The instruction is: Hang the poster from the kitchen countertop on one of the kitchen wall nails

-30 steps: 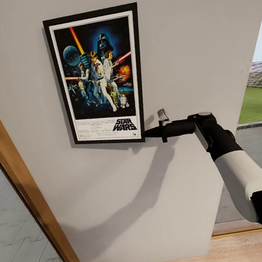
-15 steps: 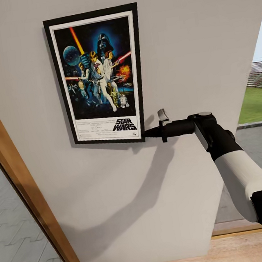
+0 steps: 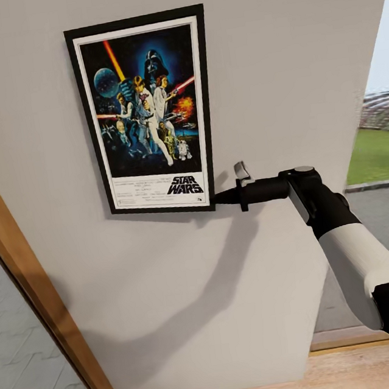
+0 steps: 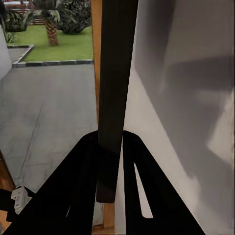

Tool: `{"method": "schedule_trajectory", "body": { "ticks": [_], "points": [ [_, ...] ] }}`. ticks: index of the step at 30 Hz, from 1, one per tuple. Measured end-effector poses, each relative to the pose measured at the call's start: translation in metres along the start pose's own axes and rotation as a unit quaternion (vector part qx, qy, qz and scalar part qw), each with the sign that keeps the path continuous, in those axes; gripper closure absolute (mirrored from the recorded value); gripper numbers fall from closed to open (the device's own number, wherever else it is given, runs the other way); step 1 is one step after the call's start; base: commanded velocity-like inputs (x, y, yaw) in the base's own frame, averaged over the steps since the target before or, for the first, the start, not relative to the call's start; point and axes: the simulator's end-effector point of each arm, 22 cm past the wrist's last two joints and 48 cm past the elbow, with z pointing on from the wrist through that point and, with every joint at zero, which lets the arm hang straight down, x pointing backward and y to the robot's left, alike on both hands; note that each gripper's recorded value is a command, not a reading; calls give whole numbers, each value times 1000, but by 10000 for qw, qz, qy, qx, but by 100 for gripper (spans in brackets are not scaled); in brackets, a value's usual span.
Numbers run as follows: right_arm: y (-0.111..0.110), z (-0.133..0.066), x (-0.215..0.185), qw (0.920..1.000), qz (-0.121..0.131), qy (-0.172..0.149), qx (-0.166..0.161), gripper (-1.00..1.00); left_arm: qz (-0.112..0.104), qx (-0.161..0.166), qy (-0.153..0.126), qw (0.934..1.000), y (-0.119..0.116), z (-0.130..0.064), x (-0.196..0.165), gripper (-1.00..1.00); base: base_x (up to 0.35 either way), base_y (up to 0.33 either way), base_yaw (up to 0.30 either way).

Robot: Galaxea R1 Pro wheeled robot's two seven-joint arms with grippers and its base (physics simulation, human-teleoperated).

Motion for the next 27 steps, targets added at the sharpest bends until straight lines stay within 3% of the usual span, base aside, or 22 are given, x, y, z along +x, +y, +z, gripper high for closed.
{"method": "schedule_trajectory", "body": {
  "ticks": [27],
  "points": [
    [0, 0, 0, 10000, -1, 6, 5, 100, -1, 0, -1, 10000, 0, 0, 0, -100, 4, -44, 0]
  ]
}}
